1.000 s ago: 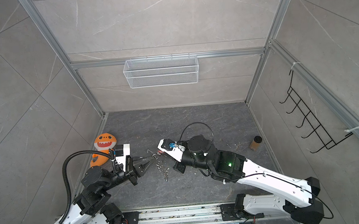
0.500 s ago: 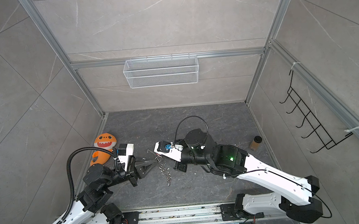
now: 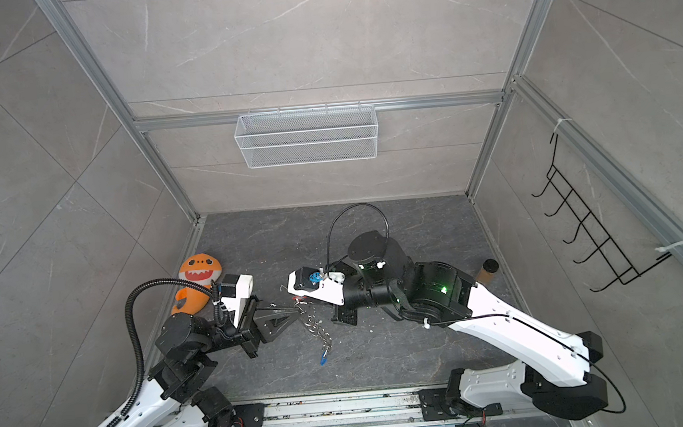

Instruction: Remove the keys from the keyring

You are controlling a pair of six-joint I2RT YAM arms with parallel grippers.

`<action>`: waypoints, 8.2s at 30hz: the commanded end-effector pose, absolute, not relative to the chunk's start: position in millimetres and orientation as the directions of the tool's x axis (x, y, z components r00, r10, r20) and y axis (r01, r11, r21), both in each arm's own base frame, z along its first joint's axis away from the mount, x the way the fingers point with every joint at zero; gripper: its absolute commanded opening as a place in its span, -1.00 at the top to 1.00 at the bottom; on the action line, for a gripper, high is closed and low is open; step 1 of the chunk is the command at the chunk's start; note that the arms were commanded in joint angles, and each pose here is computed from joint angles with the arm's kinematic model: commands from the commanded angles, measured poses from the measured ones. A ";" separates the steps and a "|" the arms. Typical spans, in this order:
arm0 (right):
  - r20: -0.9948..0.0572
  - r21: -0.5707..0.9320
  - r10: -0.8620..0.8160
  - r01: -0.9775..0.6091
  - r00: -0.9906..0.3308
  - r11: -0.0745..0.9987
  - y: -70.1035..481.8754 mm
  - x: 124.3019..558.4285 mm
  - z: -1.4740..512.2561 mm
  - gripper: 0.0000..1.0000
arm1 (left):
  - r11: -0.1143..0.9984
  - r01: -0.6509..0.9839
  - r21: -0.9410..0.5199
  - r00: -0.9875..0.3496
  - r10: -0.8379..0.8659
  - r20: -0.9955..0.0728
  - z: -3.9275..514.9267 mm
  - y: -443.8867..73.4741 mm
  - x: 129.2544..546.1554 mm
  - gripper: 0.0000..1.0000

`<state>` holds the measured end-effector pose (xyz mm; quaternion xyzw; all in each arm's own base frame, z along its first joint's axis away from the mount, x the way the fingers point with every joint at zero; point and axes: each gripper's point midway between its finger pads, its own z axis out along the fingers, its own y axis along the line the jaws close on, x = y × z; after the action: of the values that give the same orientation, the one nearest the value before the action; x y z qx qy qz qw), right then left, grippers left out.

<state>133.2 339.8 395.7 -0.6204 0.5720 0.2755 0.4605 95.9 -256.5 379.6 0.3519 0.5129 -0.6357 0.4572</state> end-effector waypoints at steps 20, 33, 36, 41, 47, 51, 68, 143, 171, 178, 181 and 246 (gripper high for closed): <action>-0.893 -0.209 -0.403 -0.978 0.200 -0.023 360.8 118.7 418.0 0.32 | -0.093 0.940 -0.327 -0.339 -0.204 -0.918 380.8 -259.5 91.0 1.00; -0.875 -0.222 -0.446 -0.975 0.190 0.020 377.3 129.5 419.4 0.17 | -0.074 0.940 -0.334 -0.342 -0.200 -0.918 378.8 -261.0 95.2 1.00; -0.859 -0.240 -0.476 -0.970 0.191 0.045 378.0 134.5 417.3 0.14 | -0.062 0.940 -0.334 -0.340 -0.199 -0.919 377.6 -260.4 96.3 1.00; -0.827 -0.252 -0.530 -0.966 0.187 0.052 380.6 137.0 409.8 0.13 | -0.055 0.942 -0.332 -0.336 -0.199 -0.921 377.6 -259.9 96.6 1.00; -0.842 -0.270 -0.506 -0.959 0.190 0.089 381.9 140.8 414.4 0.07 | -0.052 0.943 -0.328 -0.331 -0.209 -0.920 377.9 -258.8 96.6 1.00; -0.863 -0.287 -0.463 -0.950 0.200 0.124 378.3 142.3 426.6 0.01 | -0.038 0.945 -0.325 -0.326 -0.213 -0.921 377.2 -257.5 97.7 1.00; -0.977 -0.160 -0.196 -0.896 0.084 0.414 319.1 148.6 419.0 -0.01 | 0.032 0.952 -0.306 -0.290 -0.240 -0.927 382.2 -249.8 102.8 1.00; -0.987 -0.044 -0.161 -0.957 -0.003 0.288 332.1 125.4 351.9 -0.02 | 0.048 0.953 -0.298 -0.276 -0.263 -0.924 382.4 -249.2 106.7 1.00; -0.972 -0.041 -0.233 -0.965 -0.021 0.259 324.9 117.6 334.4 0.68 | 0.029 0.960 -0.279 -0.262 -0.259 -0.930 384.1 -245.5 98.4 1.00; -0.969 -0.047 -0.247 -0.963 -0.020 0.265 321.3 117.5 338.6 0.69 | 0.032 0.959 -0.281 -0.265 -0.244 -0.933 382.1 -246.9 99.2 1.00; -0.961 -0.047 -0.276 -0.964 -0.029 0.263 320.3 117.4 341.3 0.70 | 0.032 0.958 -0.284 -0.269 -0.233 -0.935 380.8 -247.9 99.3 1.00; -0.920 -0.202 -0.393 -0.867 0.008 0.456 312.9 166.0 351.8 0.95 | 0.097 0.944 -0.317 -0.280 -0.279 -0.919 385.8 -236.8 104.9 1.00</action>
<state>155.1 327.7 337.7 -0.4864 0.6634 0.2557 0.5079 119.4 -240.8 359.2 0.2936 0.5785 -0.5739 0.4998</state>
